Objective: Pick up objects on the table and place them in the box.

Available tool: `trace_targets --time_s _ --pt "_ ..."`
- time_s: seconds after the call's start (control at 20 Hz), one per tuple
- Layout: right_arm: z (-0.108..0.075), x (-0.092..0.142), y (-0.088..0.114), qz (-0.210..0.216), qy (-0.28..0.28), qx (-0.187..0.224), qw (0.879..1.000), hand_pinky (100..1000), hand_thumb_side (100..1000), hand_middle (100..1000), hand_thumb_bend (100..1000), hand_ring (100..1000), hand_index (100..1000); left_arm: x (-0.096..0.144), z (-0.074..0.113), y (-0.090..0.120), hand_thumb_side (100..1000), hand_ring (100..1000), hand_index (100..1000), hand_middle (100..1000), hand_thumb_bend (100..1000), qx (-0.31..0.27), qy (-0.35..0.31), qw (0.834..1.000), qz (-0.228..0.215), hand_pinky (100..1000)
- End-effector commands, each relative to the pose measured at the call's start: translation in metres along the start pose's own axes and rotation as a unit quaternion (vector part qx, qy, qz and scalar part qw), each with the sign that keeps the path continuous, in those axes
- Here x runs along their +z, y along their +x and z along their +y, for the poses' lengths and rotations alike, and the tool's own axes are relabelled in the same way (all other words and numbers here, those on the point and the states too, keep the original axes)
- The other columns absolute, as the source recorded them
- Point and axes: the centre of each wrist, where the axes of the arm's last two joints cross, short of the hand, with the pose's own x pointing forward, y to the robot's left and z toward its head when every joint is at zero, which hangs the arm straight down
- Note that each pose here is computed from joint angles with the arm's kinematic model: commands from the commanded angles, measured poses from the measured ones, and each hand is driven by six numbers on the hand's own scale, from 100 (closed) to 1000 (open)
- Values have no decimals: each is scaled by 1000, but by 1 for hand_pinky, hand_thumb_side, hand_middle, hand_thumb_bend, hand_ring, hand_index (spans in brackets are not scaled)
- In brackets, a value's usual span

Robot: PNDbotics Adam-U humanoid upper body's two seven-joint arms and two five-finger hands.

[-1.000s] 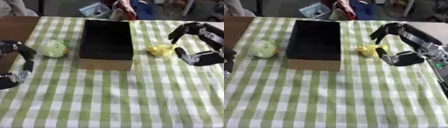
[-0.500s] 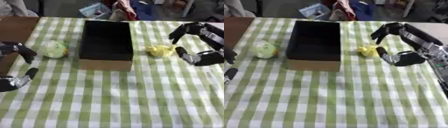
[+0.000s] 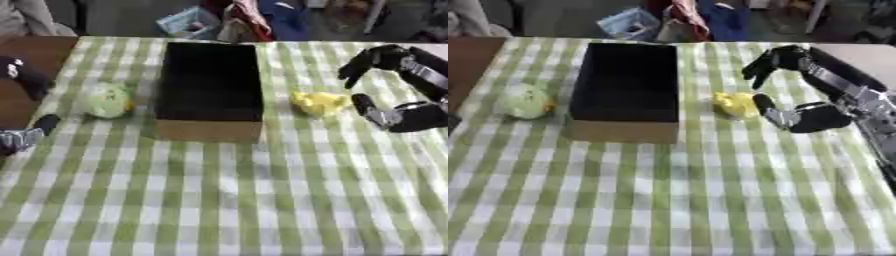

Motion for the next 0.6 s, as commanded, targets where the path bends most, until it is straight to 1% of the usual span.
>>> trace_targets --time_s 0.05,0.1,0.25,0.35,0.6 --pt "-11 0 3 -4 3 14 1000 748 308 671 100 625 801 -1 19 -21 123 536 721 549 405 -51 -46 997 21 700" --pt "-10 -1 3 -5 5 14 1000 748 308 671 100 625 801 -3 21 -28 127 538 722 552 415 -60 -63 996 26 699" --pt "-10 -3 4 -8 8 14 1000 747 307 671 100 625 801 -11 22 -46 147 568 757 589 481 -85 -119 989 33 711" --pt "-11 -3 4 -9 9 14 1000 748 307 671 100 625 801 -16 24 -56 155 572 757 596 502 -101 -153 982 35 709" --pt "-10 -5 4 -10 13 12 1000 747 310 671 100 625 801 -29 24 -76 187 596 775 620 532 -120 -208 969 52 717"
